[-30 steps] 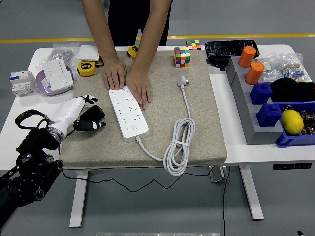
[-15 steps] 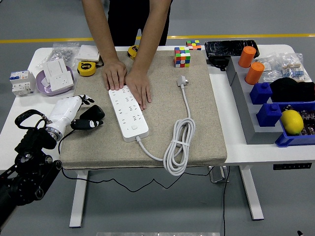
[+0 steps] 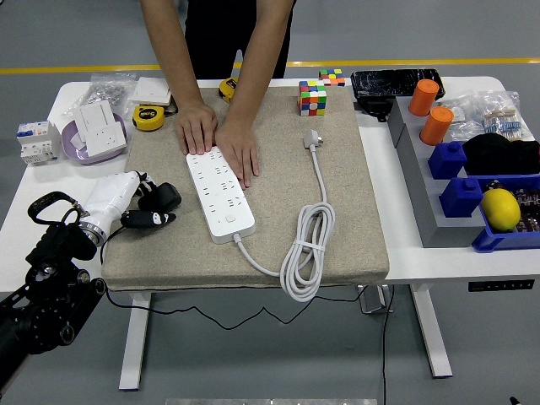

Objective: Pick up the plug,place it near the board,insert it into the board,press the button

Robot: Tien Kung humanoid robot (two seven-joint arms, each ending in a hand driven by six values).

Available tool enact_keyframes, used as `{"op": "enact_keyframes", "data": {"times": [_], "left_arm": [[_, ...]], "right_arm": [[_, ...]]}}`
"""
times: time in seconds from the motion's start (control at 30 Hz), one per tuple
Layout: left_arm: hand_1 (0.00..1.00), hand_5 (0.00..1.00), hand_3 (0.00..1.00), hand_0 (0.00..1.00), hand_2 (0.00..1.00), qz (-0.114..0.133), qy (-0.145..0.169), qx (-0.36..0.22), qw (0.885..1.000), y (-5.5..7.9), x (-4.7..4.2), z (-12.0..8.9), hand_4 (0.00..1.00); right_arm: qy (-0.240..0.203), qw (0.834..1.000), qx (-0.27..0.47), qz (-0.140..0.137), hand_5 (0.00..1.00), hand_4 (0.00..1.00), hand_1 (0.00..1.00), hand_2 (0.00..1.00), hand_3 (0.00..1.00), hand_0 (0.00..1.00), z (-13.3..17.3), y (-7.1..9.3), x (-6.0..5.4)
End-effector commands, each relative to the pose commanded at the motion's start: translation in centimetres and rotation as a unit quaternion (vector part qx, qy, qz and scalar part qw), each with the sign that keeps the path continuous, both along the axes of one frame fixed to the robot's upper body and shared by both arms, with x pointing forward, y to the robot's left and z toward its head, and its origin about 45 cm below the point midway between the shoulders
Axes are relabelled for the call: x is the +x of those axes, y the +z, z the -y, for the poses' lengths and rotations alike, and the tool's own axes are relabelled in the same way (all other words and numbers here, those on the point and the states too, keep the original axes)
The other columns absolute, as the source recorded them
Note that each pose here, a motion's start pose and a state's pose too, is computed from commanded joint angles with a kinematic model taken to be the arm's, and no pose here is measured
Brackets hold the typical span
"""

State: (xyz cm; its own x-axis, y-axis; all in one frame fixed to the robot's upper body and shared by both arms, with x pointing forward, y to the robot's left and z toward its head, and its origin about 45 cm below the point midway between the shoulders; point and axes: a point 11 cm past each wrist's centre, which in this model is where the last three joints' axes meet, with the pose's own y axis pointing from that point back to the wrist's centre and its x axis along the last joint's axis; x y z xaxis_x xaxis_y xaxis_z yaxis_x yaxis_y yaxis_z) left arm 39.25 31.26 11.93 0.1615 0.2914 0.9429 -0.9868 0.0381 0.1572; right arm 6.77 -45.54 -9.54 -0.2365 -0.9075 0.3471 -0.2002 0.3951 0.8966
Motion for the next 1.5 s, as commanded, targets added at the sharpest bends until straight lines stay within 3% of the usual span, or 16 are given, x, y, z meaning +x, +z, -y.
{"op": "enact_keyframes", "data": {"times": [0.43, 1.1, 1.13, 1.3, 1.33, 1.5], "left_arm": [[0.543, 0.451, 0.497, 0.437, 0.495, 0.001, 0.002, 0.002, 1.000, -0.18, 0.08, -0.14, 0.998], [0.541, 0.445, 0.500, 0.433, 0.491, 0.015, 0.000, -0.001, 1.000, 0.63, 0.66, 0.28, 0.998], [0.428, 0.317, 0.451, 0.399, 0.394, 0.015, 0.001, -0.001, 1.000, 0.61, 0.67, 0.27, 0.809], [0.428, 0.317, 0.451, 0.399, 0.394, 0.016, 0.006, 0.000, 1.000, 0.49, 0.56, 0.16, 0.809], [0.355, 0.252, 0.394, 0.354, 0.350, 0.016, 0.007, -0.001, 1.000, 0.48, 0.55, 0.15, 0.675], [0.355, 0.252, 0.394, 0.354, 0.350, 0.019, 0.010, -0.001, 1.000, 0.63, 0.62, 0.12, 0.675]], "right_arm": [[0.001, 1.000, -0.001, -0.001, 0.857, 0.998, 0.823, 0.775, 0.789, 0.899, 0.08, 0.03, 0.00], [0.000, 1.000, 0.000, 0.002, 0.853, 0.998, 0.824, 0.775, 0.790, 0.899, 0.05, 0.06, 0.22], [0.000, 1.000, 0.000, 0.002, 0.851, 0.998, 0.823, 0.775, 0.790, 0.899, 0.05, 0.06, 0.23], [-0.001, 1.000, 0.000, 0.003, 0.851, 0.998, 0.823, 0.775, 0.790, 0.899, 0.01, 0.05, 0.25], [-0.001, 1.000, 0.000, 0.003, 0.853, 0.998, 0.823, 0.775, 0.790, 0.899, 0.00, 0.04, 0.25], [-0.001, 1.000, 0.000, 0.003, 0.853, 0.998, 0.823, 0.775, 0.790, 0.899, -0.01, 0.04, 0.25]]}}
